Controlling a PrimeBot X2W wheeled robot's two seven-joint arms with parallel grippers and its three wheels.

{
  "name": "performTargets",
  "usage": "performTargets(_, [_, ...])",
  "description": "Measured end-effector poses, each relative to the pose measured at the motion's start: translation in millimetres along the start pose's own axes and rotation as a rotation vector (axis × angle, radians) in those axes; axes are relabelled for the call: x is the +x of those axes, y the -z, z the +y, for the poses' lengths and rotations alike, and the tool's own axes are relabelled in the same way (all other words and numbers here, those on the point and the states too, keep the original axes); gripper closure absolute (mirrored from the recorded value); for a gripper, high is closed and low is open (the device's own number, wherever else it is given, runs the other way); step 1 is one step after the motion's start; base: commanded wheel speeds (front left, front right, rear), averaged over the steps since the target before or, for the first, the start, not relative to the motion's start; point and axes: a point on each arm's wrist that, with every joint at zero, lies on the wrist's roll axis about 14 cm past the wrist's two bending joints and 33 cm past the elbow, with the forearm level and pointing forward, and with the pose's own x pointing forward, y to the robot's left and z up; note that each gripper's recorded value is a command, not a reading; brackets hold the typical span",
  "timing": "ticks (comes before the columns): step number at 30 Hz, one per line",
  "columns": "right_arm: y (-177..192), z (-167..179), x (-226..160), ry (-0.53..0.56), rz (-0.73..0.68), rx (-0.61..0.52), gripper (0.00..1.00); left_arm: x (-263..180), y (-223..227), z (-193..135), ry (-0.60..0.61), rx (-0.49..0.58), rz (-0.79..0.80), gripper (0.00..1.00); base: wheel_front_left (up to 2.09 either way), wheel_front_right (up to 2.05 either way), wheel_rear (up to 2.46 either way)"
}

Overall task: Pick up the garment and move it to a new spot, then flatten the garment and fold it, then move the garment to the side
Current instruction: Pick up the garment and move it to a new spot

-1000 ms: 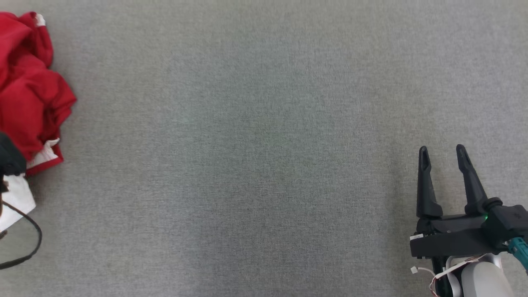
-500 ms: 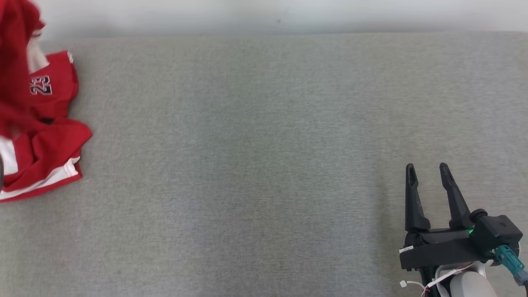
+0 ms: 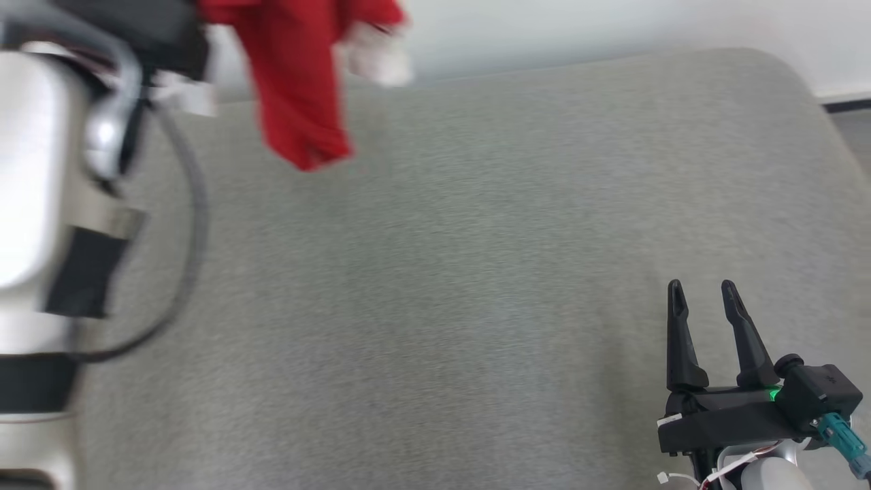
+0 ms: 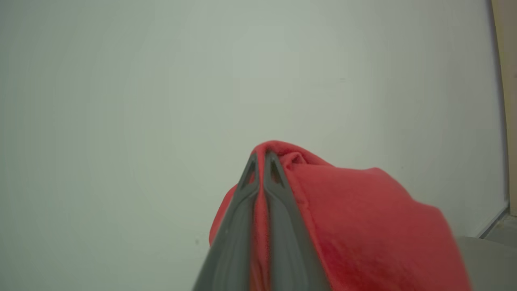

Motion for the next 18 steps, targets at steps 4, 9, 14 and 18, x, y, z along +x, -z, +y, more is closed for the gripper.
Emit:
performTargets(4, [-9, -18, -11, 0.054, -0.018, -0.009, 0.0, 18, -7, -64, 0.114, -0.096, -0.037, 1.0, 0.0, 0.0, 0.0])
performTargets(9, [-16, -36, -24, 0.11, -0.03, -0.014, 0.0, 28, -4, -127, 0.229, -0.2, -0.052, 1.0, 0.0, 0.0, 0.0])
performTargets(14, [-18, -51, -32, 0.156, -0.031, -0.024, 0.0, 22, 23, -174, 0.289, -0.323, -0.003, 1.0, 0.0, 0.0, 0.0])
performTargets(18, [-13, -52, -30, 0.159, -0.016, -0.026, 0.0, 2, 75, -189, 0.284, -0.378, 0.119, 1.0, 0.0, 0.0, 0.0])
